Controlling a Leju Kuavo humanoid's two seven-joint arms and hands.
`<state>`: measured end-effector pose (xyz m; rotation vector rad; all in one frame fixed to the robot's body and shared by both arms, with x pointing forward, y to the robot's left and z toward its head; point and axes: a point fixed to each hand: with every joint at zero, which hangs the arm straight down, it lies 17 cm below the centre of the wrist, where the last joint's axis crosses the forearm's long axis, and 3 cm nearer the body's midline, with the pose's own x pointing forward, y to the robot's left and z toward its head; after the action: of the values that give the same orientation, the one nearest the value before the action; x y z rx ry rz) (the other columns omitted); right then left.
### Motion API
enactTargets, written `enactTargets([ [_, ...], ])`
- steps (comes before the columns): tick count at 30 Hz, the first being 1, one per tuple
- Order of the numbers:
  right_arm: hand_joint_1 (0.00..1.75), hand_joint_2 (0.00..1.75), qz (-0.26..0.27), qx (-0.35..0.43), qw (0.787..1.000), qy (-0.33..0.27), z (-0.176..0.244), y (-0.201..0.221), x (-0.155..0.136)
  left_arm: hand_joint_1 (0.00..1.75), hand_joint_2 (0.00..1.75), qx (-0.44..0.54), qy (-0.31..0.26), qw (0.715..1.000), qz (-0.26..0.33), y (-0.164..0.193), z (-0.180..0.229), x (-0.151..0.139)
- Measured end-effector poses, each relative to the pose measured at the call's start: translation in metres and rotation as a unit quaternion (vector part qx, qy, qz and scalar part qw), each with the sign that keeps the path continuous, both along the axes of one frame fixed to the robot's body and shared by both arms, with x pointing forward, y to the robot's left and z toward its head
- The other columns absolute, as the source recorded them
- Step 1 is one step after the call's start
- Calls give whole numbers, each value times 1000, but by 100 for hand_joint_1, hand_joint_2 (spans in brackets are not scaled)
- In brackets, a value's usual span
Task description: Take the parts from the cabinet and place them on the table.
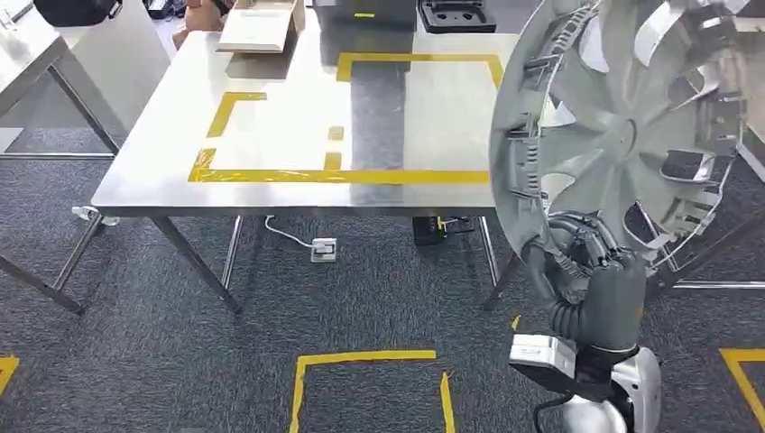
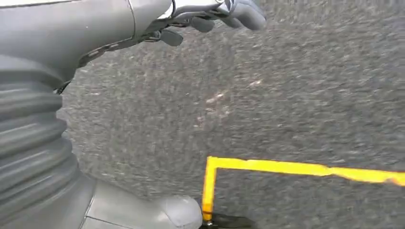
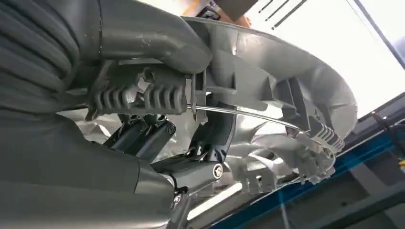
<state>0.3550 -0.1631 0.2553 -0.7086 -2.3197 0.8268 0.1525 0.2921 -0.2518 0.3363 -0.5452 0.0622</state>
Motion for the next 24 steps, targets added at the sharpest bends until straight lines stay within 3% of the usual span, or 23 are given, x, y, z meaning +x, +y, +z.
enactTargets([
  [16,175,175,7,1,1000,-1,7,2,5,0,175,-2,-3,1000,7,-2,1,1],
  [24,175,175,3,3,1000,6,7,2,9,0,175,-3,14,1000,18,-1,-3,-12],
])
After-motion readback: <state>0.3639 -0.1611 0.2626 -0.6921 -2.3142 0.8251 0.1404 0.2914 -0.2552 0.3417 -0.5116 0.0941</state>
